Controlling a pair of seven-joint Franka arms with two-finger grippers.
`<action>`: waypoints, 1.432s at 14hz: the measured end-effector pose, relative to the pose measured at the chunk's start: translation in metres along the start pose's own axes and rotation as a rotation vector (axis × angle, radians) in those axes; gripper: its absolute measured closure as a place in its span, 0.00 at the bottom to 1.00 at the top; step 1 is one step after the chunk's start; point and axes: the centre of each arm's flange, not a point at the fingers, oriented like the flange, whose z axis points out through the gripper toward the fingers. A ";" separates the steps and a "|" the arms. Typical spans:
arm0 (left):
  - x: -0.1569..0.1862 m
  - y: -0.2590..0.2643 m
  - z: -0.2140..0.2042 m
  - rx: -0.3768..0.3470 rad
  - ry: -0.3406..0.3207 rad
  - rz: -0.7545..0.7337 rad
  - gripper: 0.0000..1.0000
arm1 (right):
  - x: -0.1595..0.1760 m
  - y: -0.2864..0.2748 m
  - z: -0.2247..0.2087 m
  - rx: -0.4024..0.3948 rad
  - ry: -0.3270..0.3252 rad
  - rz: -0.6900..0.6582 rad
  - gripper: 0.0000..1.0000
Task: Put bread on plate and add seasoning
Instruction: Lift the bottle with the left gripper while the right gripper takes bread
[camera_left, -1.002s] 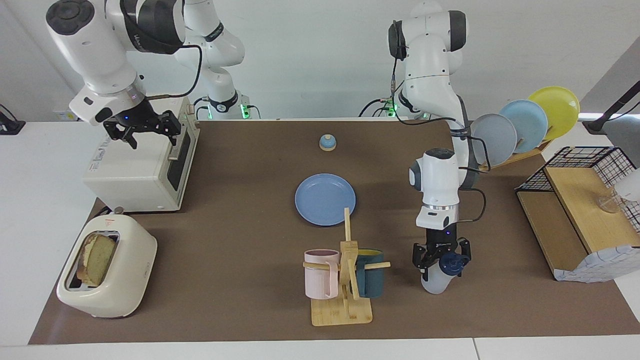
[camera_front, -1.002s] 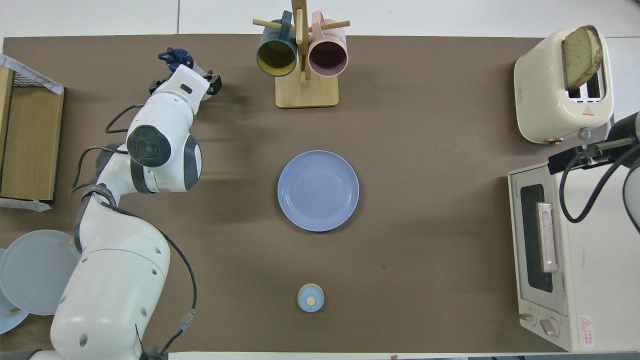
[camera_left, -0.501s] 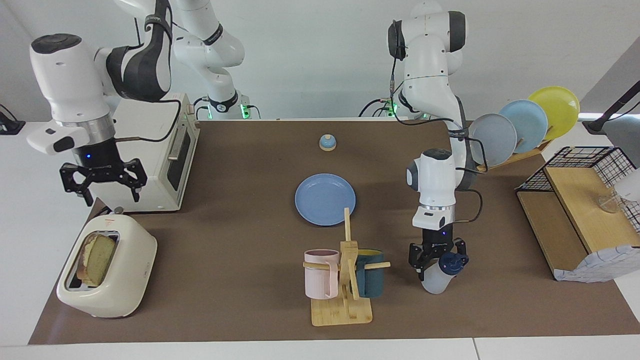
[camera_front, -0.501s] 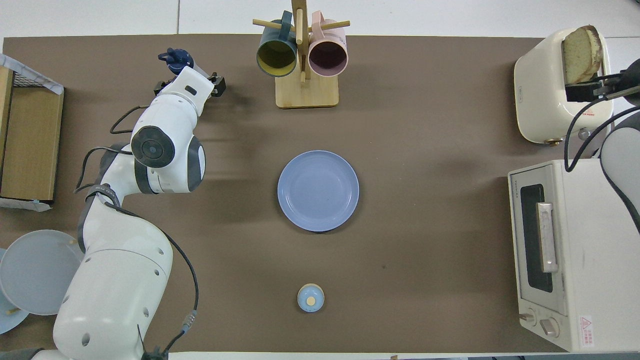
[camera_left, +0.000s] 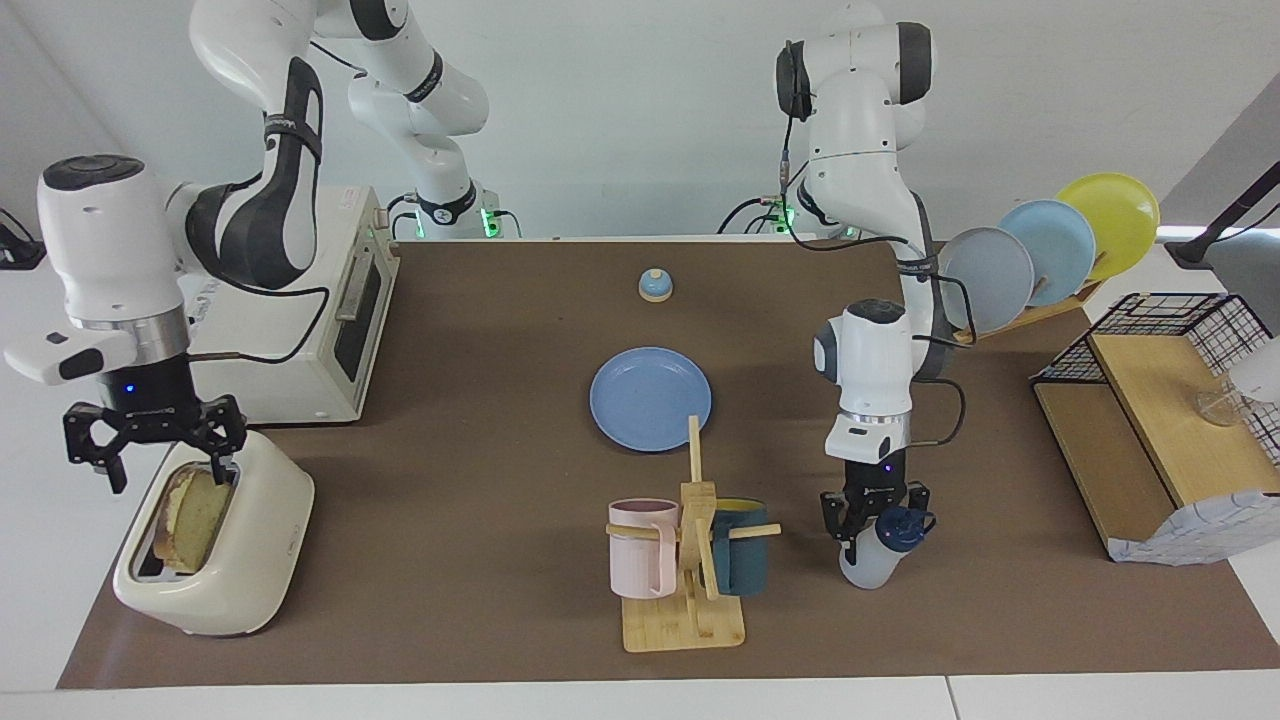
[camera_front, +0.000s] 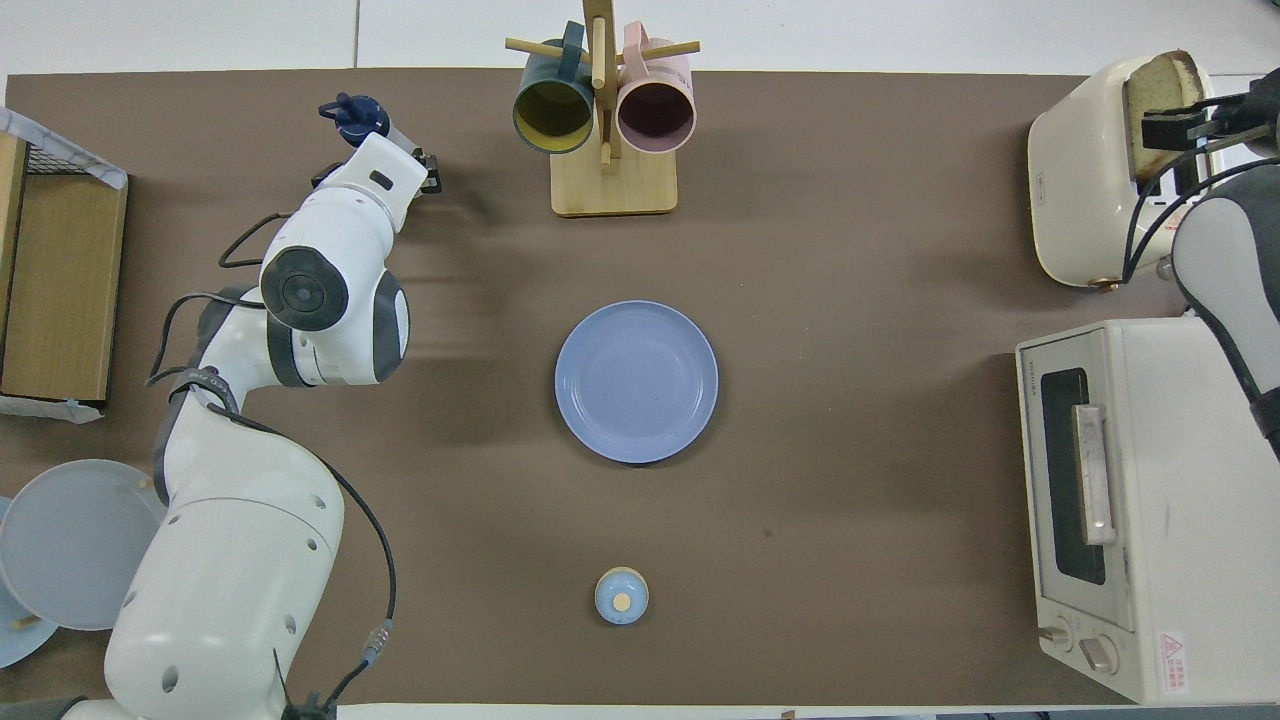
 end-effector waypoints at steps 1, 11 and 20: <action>0.001 -0.001 0.000 0.001 -0.002 0.003 0.44 | 0.001 -0.002 0.005 0.000 0.004 -0.005 0.04; 0.013 -0.005 -0.005 0.001 0.010 0.071 0.52 | 0.029 0.009 -0.027 -0.022 -0.017 -0.380 0.90; 0.069 -0.012 -0.090 -0.125 -0.189 0.254 0.52 | 0.076 -0.183 -0.194 0.166 -0.150 -0.463 0.93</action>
